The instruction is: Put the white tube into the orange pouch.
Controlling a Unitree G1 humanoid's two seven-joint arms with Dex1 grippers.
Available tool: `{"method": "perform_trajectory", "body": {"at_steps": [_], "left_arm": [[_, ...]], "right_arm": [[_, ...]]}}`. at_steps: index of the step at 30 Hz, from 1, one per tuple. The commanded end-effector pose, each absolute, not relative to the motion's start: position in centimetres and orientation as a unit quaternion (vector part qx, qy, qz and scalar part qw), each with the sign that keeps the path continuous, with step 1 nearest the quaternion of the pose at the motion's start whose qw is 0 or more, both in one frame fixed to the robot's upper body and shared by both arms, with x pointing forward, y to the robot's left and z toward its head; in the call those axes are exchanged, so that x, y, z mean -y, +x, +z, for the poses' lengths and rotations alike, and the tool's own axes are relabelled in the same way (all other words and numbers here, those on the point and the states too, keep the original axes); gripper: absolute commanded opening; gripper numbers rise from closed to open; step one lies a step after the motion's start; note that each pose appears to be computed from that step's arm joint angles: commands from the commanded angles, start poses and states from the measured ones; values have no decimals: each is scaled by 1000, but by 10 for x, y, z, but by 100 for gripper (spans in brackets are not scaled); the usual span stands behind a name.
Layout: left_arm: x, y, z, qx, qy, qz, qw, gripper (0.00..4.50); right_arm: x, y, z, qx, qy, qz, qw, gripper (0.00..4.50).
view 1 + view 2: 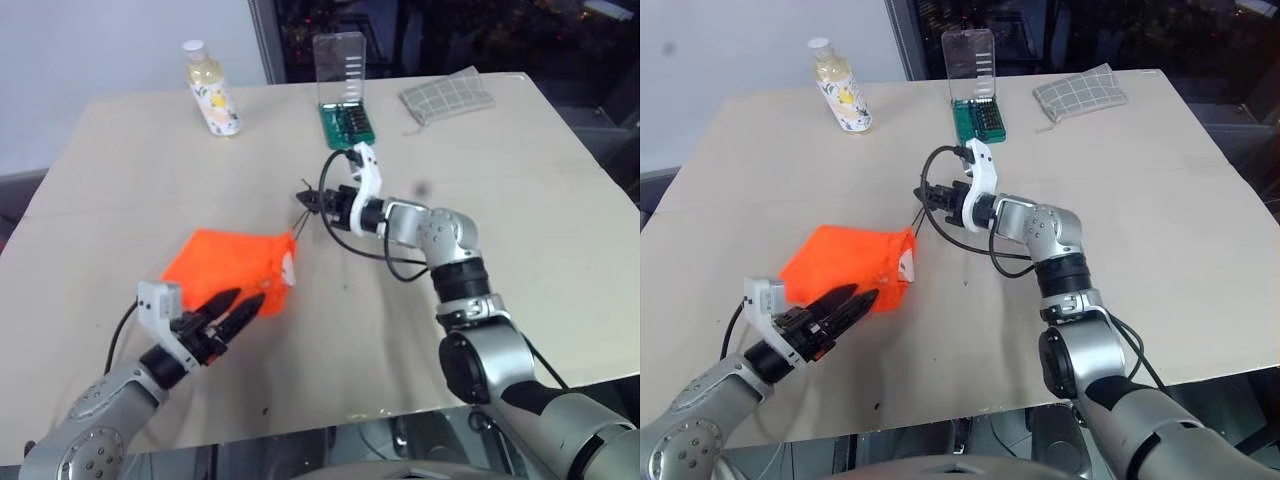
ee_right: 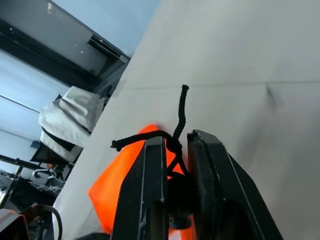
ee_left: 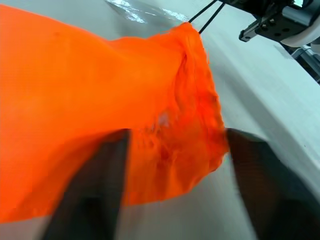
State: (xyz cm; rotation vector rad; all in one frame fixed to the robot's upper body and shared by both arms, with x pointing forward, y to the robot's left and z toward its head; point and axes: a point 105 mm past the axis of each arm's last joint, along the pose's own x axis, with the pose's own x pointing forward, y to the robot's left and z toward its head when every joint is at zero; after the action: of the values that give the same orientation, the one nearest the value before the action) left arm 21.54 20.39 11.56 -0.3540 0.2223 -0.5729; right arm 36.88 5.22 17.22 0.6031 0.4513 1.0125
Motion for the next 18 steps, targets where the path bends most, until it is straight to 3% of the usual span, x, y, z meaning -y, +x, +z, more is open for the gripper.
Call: {"method": "perform_trajectory", "body": {"at_steps": [1,4,7,18], "left_arm": [[-192,206,156,-57,-181,-348,918,360],[-188,202,170,-45,-182,-377,907,360],[-190,214,179,-27,-143,-367,919,360],[-185,252,196,26,-136,-343,929,360]], "right_arm": [[-79,346,182,-197,306,515,776,10],[-80,343,185,-183,288,522,782,10],[-83,338,200,-147,267,540,785,10],[-47,352,330,0,309,541,782,10]]}}
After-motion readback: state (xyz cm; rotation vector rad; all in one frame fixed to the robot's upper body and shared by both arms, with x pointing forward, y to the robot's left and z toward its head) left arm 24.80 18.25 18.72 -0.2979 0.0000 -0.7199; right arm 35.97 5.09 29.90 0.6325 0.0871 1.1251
